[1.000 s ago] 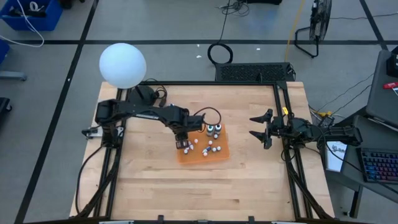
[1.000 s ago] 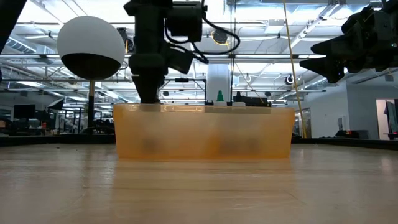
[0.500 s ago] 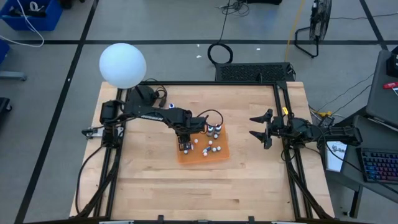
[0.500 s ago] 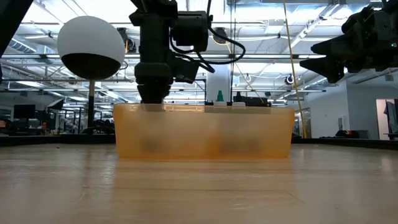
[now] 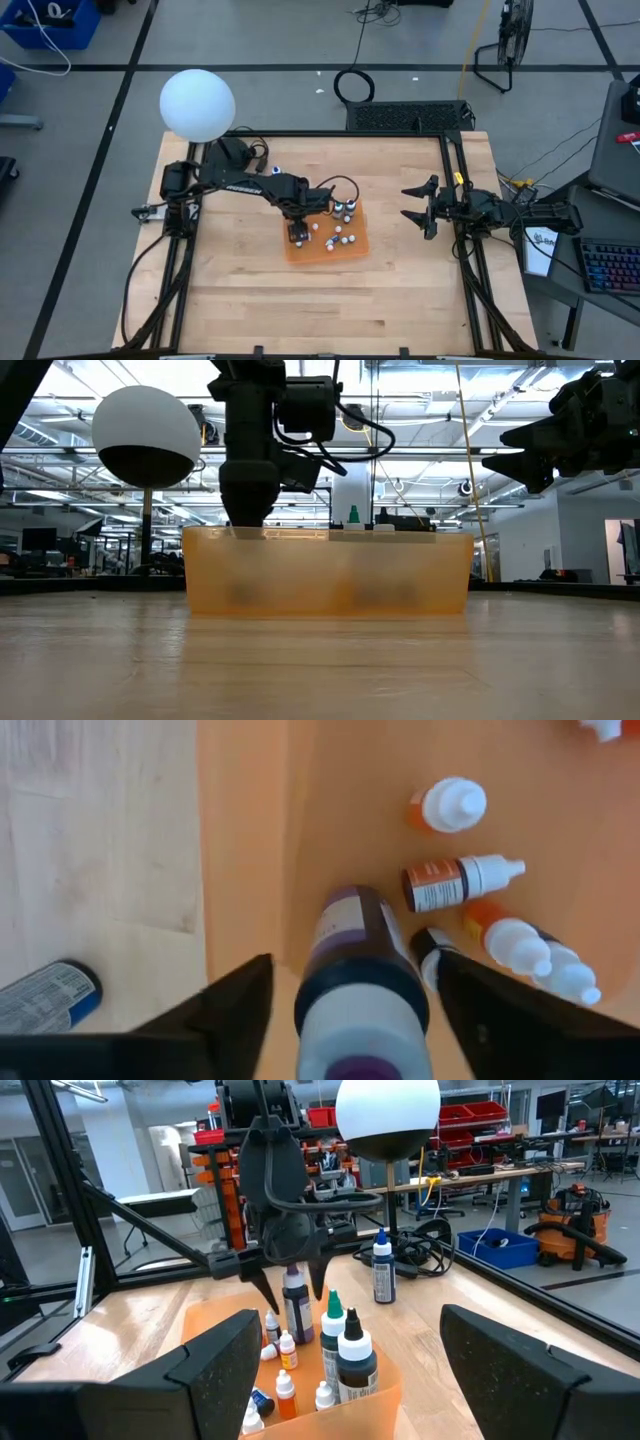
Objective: Pick & Place food coloring
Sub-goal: Put the large blue food coloring bottle into the orange bin
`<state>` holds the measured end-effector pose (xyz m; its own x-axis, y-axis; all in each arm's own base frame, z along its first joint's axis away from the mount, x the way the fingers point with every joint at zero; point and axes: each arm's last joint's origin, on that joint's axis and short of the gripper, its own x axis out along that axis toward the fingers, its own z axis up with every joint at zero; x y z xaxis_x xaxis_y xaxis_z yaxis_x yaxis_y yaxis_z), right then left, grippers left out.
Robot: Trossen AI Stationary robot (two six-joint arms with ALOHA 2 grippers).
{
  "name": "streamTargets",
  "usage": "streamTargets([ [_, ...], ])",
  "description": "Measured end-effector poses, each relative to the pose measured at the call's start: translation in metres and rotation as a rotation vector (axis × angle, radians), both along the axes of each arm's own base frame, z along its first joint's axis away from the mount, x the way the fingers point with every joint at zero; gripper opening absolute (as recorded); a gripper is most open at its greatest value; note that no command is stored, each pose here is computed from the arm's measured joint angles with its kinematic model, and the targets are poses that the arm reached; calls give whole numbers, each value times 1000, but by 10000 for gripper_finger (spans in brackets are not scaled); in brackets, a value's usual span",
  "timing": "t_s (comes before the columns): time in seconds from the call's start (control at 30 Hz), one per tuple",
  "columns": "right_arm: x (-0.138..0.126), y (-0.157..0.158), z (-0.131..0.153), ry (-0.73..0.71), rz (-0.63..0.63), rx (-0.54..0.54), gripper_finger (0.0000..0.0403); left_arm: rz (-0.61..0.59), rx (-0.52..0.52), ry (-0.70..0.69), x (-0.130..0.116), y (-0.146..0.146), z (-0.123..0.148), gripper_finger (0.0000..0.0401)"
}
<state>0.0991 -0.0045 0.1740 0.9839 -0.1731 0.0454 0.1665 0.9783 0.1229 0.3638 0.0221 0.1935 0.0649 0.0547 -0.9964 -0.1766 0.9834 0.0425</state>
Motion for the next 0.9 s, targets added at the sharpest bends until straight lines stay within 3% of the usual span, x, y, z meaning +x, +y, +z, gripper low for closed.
streamTargets([
  [0.13,0,0,0,0,0,0,293,20,1,-4,0,0,2,328],
  [0.3,0,0,0,0,0,0,293,21,-22,-26,-8,-1,21,363],
  [0.43,0,0,0,0,0,0,293,24,-7,-116,-17,-1,50,372],
  [0.67,0,0,0,0,0,0,293,58,142,-252,-46,7,100,374],
  [0.9,0,0,0,0,0,0,293,204,157,-255,-57,44,106,374],
])
